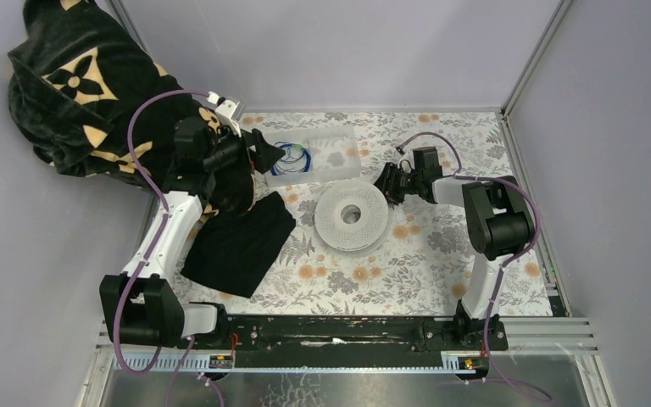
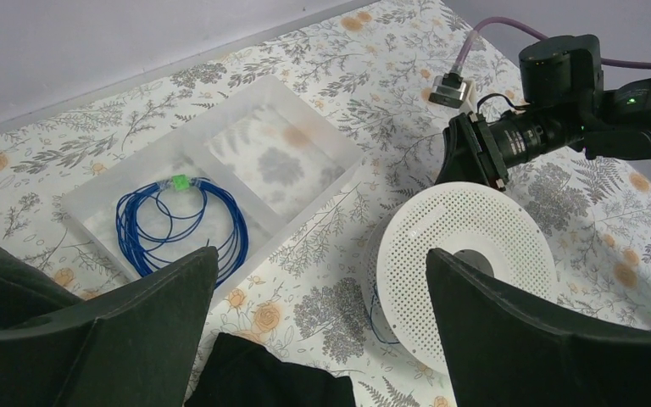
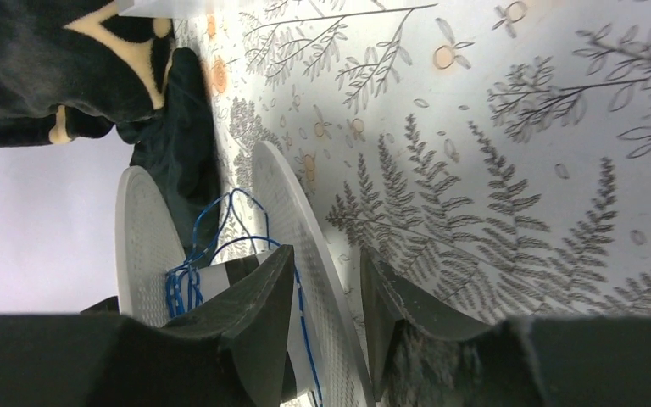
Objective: Wrap the cables
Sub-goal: Place the cable reel at the center of the board.
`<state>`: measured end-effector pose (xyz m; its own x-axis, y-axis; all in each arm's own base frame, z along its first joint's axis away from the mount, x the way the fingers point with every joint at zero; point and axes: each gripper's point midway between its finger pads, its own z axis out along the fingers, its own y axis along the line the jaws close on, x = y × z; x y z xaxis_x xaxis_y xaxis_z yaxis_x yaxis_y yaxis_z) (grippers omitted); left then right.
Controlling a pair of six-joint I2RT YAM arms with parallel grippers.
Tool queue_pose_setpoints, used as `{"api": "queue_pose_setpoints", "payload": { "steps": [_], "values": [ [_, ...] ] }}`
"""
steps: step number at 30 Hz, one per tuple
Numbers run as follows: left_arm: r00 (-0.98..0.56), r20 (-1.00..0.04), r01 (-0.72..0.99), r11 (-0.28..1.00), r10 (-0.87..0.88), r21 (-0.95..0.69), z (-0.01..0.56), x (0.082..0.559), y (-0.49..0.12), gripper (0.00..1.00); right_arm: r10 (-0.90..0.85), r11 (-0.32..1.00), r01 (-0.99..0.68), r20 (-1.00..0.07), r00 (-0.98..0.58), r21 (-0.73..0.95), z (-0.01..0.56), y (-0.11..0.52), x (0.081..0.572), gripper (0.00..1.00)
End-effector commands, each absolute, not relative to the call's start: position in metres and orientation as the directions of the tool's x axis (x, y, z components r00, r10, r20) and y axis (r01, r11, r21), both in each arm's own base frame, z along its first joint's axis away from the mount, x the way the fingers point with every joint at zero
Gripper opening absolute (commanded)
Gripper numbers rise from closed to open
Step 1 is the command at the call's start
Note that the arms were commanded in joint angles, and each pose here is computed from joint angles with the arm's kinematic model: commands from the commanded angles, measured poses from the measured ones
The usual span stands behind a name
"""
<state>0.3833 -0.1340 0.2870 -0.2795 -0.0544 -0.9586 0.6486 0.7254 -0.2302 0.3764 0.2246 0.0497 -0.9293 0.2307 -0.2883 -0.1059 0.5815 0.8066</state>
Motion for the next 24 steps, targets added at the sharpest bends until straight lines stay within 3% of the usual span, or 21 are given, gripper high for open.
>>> {"api": "queue_pose_setpoints", "payload": {
  "steps": [1, 15, 24],
  "values": [
    [-0.243, -0.968, 0.67, 0.711, -0.062, -0.214, 0.294, 0.384, -0.135, 1.0, 0.208, 0.561, -0.181, -0.349, -0.914, 0.808, 0.061, 0.221, 0.392, 0.43],
    [-0.285, -0.956, 0.662, 0.708, -0.065, -0.246, 0.278, 0.388, -0.136, 1.0, 0.222, 0.575, -0.153, -0.333, -0.916, 0.803, 0.047, 0.197, 0.405, 0.54],
    [-0.36, -0.928, 0.733, 0.644, 0.094, -0.219, 0.199, 0.365, -0.155, 1.0, 0.252, 0.621, -0.164, -0.394, -0.884, 0.767, 0.062, 0.17, 0.418, 0.55]
  ]
}}
